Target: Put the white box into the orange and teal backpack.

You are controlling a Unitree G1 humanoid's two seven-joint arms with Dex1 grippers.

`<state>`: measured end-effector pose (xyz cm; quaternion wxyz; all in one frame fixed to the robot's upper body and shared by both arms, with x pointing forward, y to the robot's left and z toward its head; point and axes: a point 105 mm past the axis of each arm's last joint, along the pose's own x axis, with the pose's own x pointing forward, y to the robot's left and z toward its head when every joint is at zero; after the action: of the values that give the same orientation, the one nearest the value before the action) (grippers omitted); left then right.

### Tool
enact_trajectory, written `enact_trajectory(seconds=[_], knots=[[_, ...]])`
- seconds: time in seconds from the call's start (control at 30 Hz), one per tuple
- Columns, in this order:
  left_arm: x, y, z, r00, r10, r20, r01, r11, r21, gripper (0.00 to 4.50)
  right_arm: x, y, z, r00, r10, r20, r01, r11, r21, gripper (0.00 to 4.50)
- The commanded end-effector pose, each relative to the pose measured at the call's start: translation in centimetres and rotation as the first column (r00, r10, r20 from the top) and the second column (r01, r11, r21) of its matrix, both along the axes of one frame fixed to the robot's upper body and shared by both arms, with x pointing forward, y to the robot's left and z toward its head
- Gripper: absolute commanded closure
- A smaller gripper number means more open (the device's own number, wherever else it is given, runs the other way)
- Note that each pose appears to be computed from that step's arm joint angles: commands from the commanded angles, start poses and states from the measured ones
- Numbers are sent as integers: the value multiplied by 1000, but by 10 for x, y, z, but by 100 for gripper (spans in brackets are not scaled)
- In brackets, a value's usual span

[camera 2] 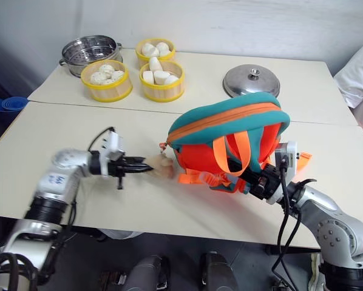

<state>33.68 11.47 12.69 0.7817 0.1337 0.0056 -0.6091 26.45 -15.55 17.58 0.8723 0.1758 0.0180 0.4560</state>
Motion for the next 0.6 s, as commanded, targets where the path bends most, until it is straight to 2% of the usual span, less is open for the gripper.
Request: enact_trajectory(seconds=[0.03,0.07,0.13,0.2,0.37,0.5,0.6], knots=[[4,-1,4,997,60,50,-59,998,-19,434,-2,0,4,999,-9,45,8,1000,6,450],[2,-2,9,996,63,55,-61,997,-47,399,-1,1,5,999,-16,46,15,1000,20,450],[-3,3,15,995,93,36,-90,993,-75,333,3,2,9,996,-42,77,41,999,17,381],[-13,15,20,995,94,32,-92,993,-67,275,2,3,11,990,-37,136,44,998,-48,324],[-34,57,26,984,179,9,-179,983,-34,121,-8,-17,3,957,30,289,78,932,-355,154],[-65,93,16,973,228,25,-230,970,75,1,-19,-71,-13,953,46,300,131,830,-542,16],[-81,116,2,947,315,60,-320,934,161,0,-24,-109,-23,948,48,314,175,745,-643,7]])
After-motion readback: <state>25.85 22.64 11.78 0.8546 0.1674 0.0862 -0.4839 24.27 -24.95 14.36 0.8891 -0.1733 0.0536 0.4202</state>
